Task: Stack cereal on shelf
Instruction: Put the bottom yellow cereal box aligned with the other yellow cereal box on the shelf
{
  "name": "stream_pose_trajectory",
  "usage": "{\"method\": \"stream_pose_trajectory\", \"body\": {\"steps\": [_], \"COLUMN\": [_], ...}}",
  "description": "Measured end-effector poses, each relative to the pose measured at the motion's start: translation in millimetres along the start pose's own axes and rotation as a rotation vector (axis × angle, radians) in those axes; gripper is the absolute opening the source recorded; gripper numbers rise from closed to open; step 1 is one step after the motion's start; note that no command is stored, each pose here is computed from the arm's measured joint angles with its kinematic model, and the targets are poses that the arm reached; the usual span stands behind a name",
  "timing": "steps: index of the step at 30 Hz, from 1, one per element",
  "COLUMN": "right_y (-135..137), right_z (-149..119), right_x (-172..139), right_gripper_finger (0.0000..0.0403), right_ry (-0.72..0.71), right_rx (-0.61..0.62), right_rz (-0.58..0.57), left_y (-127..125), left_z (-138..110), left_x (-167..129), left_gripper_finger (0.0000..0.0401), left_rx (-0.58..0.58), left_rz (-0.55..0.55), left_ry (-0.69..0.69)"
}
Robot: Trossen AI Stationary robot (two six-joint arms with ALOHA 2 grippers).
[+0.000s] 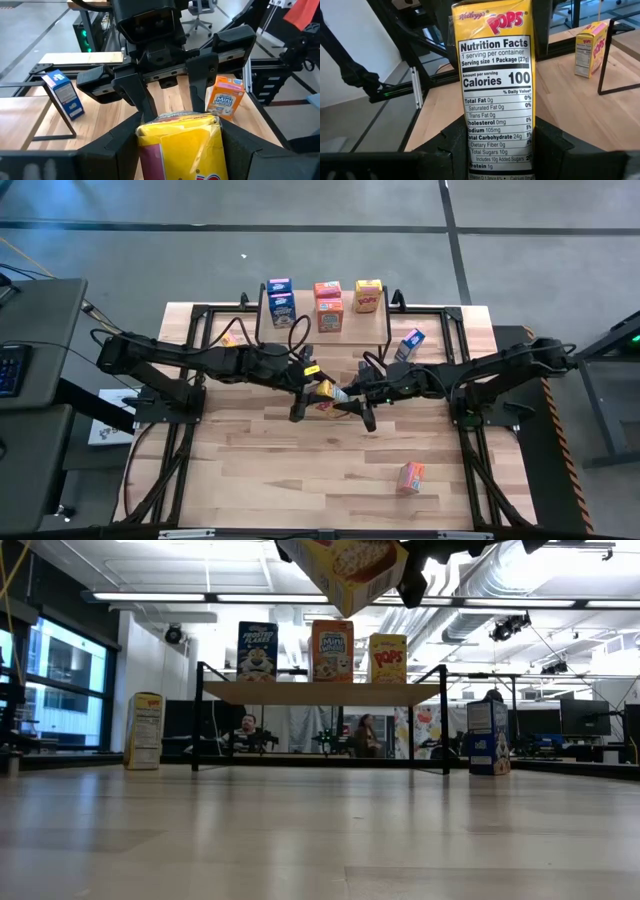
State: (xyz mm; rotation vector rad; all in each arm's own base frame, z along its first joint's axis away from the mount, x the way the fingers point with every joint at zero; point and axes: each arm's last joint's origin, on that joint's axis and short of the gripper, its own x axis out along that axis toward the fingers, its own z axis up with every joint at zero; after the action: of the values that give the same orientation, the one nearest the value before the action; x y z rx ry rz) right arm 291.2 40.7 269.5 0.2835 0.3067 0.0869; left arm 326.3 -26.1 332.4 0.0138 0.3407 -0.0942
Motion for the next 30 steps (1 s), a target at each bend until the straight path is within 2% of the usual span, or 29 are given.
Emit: {"method": "stream_pose_trajectory", "body": {"steps": [5,12,19,25,30], "right_y": [2,1,0,-1,-1], "right_z": [0,-2,-7,-6,-3], "right_x": [0,0,0,1,-4], "right_gripper_finger": [0.0154,0.0154,0.0154,0.0154,0.0154], "right_ry": [-0.005,0.011,0.047,0.027,0.025], "right_rx": [0.005,0.008,0.004,-0.005,-0.062], "right_rz": [0.005,-0.008,-0.016,-0.053,-0.054], "left_y": [0,4,4,3,1], "left_z": [2,1,18,24,28], "left_x": [-3,-3,-15,-28,-40], "left_gripper_finger": [0.0195,0.0206,0.0226,0.0229,0.0229], "left_rx": [0.002,-0.027,-0.024,-0.020,0.022], "left_rz": [0.049,0.062,0.069,0.063,0.063], "left_ry": [-0.006,0.003,-0.123,-0.153,-0.164]}}
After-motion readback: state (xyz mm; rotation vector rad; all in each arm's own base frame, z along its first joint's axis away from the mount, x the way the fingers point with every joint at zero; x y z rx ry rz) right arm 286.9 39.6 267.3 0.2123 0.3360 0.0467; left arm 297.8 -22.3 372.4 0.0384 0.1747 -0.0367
